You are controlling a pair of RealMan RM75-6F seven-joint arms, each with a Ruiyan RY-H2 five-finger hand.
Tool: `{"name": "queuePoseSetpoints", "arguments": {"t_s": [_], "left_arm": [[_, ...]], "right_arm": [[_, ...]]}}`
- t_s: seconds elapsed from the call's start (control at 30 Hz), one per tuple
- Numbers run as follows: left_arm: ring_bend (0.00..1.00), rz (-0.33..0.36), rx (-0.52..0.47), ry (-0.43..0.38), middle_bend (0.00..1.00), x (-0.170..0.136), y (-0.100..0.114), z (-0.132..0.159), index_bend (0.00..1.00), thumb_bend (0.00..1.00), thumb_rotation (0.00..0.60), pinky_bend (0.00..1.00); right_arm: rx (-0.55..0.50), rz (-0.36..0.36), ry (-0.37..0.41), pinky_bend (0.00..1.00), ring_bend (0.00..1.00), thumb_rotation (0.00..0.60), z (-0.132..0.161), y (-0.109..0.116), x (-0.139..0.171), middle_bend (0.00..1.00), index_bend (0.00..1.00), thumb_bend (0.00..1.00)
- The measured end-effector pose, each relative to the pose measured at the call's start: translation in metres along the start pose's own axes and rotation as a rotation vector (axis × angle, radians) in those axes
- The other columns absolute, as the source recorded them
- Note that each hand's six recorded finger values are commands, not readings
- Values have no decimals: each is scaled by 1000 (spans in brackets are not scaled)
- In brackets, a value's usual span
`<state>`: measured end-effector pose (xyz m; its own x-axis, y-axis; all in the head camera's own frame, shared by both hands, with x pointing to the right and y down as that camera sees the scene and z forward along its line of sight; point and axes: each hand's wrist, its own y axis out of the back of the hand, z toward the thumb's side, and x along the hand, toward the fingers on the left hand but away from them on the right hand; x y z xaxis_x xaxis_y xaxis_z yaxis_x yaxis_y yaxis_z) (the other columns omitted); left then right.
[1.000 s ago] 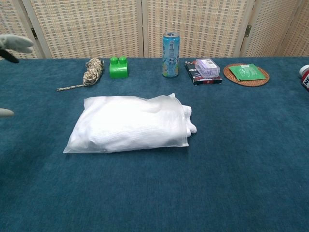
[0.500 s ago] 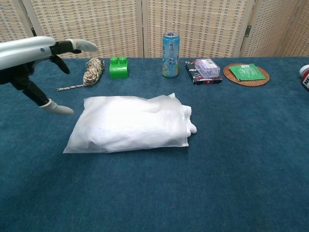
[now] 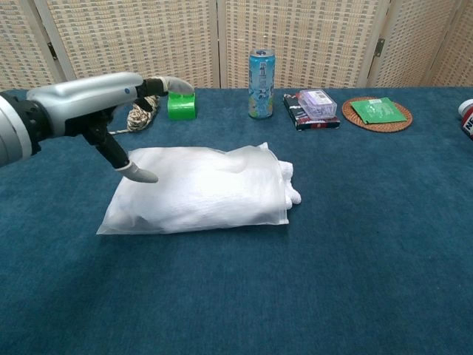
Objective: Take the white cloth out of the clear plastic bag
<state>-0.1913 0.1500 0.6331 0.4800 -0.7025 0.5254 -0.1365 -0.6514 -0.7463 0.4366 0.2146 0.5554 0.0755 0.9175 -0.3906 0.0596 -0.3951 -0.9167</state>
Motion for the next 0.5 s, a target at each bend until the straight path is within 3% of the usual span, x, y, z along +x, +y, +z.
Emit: {"name": "queuePoseSetpoints", "arguments": {"t_s": [0.3,0.5], "left_arm": [[0,-86,21,36,0,17,-20,-6,0,0,600,41],[0,-103,24,46,0,27,-24,-3,0,0,600,21]], "right_arm": [[-2,13,13,525,396,600,5,-5,-3,410,470,132],[-6,18,15,525,396,600,6,-7,-3,410,470,131]]}}
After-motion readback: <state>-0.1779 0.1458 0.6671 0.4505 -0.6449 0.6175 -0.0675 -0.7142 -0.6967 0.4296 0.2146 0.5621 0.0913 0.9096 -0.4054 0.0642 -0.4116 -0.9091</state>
